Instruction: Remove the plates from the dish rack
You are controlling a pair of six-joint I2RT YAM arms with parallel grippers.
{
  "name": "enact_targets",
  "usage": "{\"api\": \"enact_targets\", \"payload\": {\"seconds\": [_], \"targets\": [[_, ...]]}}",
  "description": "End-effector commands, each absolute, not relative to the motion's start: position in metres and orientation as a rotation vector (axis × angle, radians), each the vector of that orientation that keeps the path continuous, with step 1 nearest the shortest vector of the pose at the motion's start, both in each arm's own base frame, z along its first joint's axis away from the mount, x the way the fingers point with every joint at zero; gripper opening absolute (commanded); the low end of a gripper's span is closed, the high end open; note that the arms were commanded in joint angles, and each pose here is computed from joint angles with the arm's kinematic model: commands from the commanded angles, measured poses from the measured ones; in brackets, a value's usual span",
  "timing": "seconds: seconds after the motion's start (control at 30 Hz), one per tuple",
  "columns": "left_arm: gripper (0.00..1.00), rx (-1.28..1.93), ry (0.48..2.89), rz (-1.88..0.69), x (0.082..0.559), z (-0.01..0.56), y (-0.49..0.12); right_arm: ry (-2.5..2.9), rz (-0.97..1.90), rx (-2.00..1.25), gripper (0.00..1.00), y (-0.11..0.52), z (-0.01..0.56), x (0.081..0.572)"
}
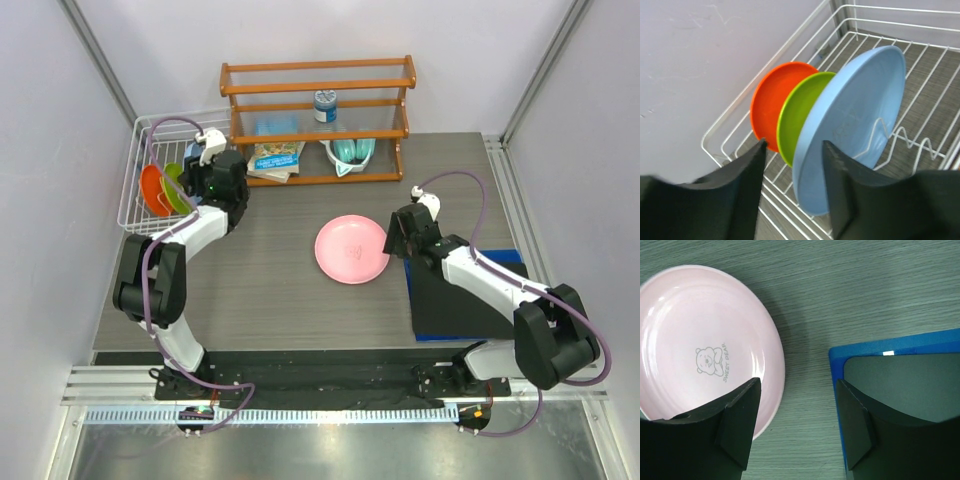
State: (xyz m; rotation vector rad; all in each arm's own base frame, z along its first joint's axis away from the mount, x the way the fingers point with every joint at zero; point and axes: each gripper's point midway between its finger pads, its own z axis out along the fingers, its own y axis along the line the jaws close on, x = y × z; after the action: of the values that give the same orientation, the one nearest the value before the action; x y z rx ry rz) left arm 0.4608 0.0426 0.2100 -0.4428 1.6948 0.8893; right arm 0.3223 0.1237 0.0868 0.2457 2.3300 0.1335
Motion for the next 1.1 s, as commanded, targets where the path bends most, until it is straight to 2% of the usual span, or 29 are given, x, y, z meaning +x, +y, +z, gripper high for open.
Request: {"api": "enact_targets", "payload": {"seconds": [0.0, 0.07, 0.2, 0.23, 0.27, 0.43, 0.57, 0.8, 1.07], "targets": [[0.55, -0.538, 1.599, 0.922, 0.454, 0.231, 0.055, 2.266, 0.175, 0.238, 0.67, 0.129, 0.110, 0.333], [0.48, -0.528, 1.608, 0.916, 0.457, 0.228, 0.057, 2.261, 0.182, 0.238, 0.67, 0.128, 0.112, 0.332], [0.44, -0.521, 1.629, 0.933, 0.461, 0.223, 0.061, 2.260, 0.173, 0.246, 0.68, 0.125, 0.111, 0.331], [0.39, -0.511, 1.636, 0.929, 0.463, 0.221, 0.062, 2.262, 0.172, 0.246, 0.68, 0.124, 0.110, 0.331], [0.29, -0.517, 1.645, 0.933, 0.462, 0.218, 0.062, 2.265, 0.173, 0.246, 0.68, 0.124, 0.109, 0.330], [0.28, -0.536, 1.679, 0.913, 0.464, 0.209, 0.068, 2.263, 0.175, 0.257, 0.67, 0.123, 0.109, 0.330], [0.00, -0.525, 1.706, 0.904, 0.468, 0.202, 0.067, 2.264, 0.174, 0.257, 0.67, 0.123, 0.108, 0.329], [0.00, -0.537, 1.697, 0.895, 0.465, 0.217, 0.067, 2.260, 0.175, 0.261, 0.67, 0.120, 0.108, 0.326], [0.00, -0.563, 1.605, 0.911, 0.440, 0.280, 0.076, 2.228, 0.212, 0.267, 0.68, 0.121, 0.122, 0.323]]}}
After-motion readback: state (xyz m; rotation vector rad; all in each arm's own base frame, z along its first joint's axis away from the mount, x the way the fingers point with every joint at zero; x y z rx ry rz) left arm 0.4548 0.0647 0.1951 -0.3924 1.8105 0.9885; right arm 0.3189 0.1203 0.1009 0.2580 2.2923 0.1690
